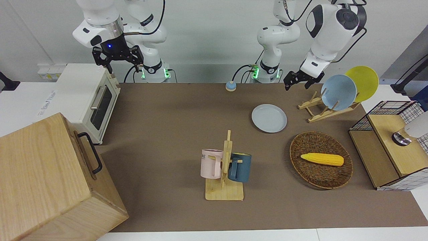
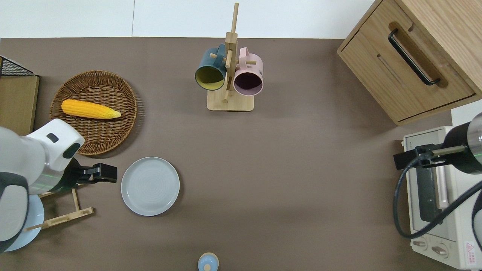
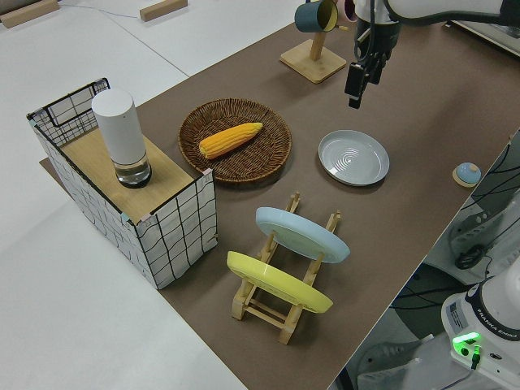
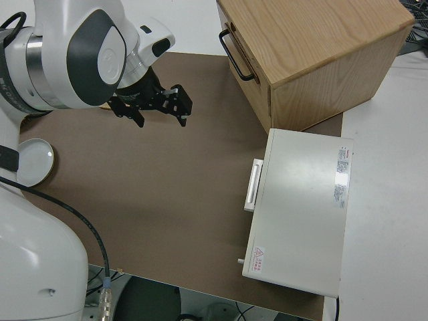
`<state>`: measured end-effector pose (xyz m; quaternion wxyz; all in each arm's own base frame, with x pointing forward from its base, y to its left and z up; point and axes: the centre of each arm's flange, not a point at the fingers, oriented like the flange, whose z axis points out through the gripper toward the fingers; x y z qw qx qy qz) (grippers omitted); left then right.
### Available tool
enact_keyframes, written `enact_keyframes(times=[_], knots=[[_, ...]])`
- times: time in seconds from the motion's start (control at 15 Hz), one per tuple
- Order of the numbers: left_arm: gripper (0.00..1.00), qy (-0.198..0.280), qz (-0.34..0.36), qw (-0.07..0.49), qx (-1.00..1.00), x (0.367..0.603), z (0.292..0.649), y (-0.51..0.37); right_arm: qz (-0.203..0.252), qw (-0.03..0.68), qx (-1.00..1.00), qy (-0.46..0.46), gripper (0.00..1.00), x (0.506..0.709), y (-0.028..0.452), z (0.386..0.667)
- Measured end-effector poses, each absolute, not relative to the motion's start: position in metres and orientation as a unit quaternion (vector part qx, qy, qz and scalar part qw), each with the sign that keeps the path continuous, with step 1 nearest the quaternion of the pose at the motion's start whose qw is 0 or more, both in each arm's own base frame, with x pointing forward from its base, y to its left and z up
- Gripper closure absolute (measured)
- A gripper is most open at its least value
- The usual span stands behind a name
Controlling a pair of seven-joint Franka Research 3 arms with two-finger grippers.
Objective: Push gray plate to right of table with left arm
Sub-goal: 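Move the left gripper toward the edge of the gray plate nearest it, then lower the left gripper against the gray plate's near rim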
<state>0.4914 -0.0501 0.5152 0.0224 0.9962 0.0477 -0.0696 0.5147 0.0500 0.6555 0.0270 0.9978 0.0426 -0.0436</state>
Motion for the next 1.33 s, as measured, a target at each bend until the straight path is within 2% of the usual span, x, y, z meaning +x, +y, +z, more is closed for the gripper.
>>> enact_keyframes(times=[0.2, 0.6, 0.8, 1.13, 1.33], knots=[[0.00, 0.053, -0.079, 0.021, 0.995, 0.487, 0.462, -0.047, -0.044, 0.027, 0.998, 0.043, 0.00, 0.515, 0.050, 0.655], [0.00, 0.065, -0.082, 0.020, 0.994, 0.474, 0.402, -0.036, -0.044, 0.027, 0.998, 0.043, 0.00, 0.515, 0.050, 0.655], [0.00, 0.068, -0.082, 0.022, 0.994, 0.474, 0.372, -0.035, -0.044, 0.027, 0.998, 0.043, 0.00, 0.515, 0.050, 0.655], [0.02, 0.071, -0.087, 0.028, 0.993, 0.480, 0.329, -0.033, -0.044, 0.027, 0.998, 0.043, 0.00, 0.515, 0.050, 0.655], [0.06, 0.073, -0.092, 0.029, 0.993, 0.480, 0.320, -0.032, -0.044, 0.027, 0.998, 0.043, 0.00, 0.515, 0.050, 0.655]])
